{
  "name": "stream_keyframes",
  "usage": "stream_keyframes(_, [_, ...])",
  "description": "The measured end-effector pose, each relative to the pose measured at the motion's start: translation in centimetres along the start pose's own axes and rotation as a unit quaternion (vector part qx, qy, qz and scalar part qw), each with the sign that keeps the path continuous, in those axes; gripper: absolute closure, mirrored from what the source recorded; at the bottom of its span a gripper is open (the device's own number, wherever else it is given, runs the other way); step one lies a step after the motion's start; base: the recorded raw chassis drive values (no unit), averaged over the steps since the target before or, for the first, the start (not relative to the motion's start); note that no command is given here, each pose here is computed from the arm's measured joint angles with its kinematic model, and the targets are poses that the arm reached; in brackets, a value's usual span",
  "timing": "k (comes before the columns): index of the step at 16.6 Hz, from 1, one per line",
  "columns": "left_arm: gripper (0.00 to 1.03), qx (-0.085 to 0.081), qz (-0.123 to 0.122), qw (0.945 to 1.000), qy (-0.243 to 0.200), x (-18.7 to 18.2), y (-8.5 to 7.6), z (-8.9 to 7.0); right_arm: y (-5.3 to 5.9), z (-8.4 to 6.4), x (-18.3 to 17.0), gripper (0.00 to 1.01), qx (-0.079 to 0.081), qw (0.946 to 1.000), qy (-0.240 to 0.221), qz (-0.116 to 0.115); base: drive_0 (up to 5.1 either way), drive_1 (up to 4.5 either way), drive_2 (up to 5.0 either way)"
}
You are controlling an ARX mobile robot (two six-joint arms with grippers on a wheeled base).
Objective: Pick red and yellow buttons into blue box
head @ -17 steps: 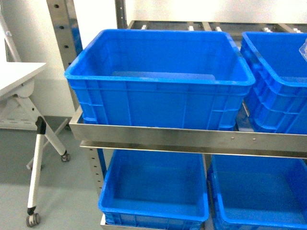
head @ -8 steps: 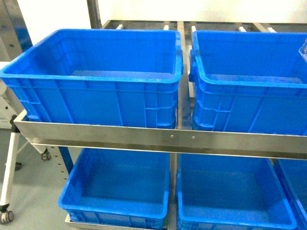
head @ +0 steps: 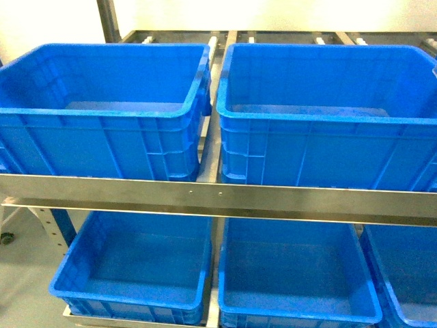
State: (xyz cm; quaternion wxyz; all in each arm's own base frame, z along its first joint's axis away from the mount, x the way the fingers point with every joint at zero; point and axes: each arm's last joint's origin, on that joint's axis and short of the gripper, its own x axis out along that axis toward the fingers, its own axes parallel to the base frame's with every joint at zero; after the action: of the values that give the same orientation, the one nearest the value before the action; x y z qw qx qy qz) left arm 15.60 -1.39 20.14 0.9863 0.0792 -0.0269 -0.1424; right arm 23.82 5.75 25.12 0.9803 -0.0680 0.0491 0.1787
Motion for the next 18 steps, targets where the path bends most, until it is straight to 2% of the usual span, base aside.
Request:
stream_keyframes(2, [0.79,-0.001,0.0,1.0,0.004,0.01,-0.01,-0.08,0.02,0.0,0.01,0.72,0.0,1.0,0.0,0.001,0.1,1.32,-1.0])
stream_keyframes(8, [0.79,0.0,0.002,1.0,0.002,-0.01,0.02,-0.04,0.04,-0.02,0.02,0.72,0.0,1.0,0.001,0.003,2.8,1.75,-4.9])
stream_keyframes(13, [0.79,-0.001,0.0,1.0,0.002,0.01,-0.01,-0.05,0.03,-0.01,0.02,0.72,0.0,1.0,0.0,0.001,0.2,4.0,-3.6])
stream_keyframes(18, [0.79,-0.001,0.0,1.0,0.003,0.03,-0.01,-0.06,0.03,-0.02,0.03,0.72,0.0,1.0,0.0,0.001,0.0,0.49,-0.4])
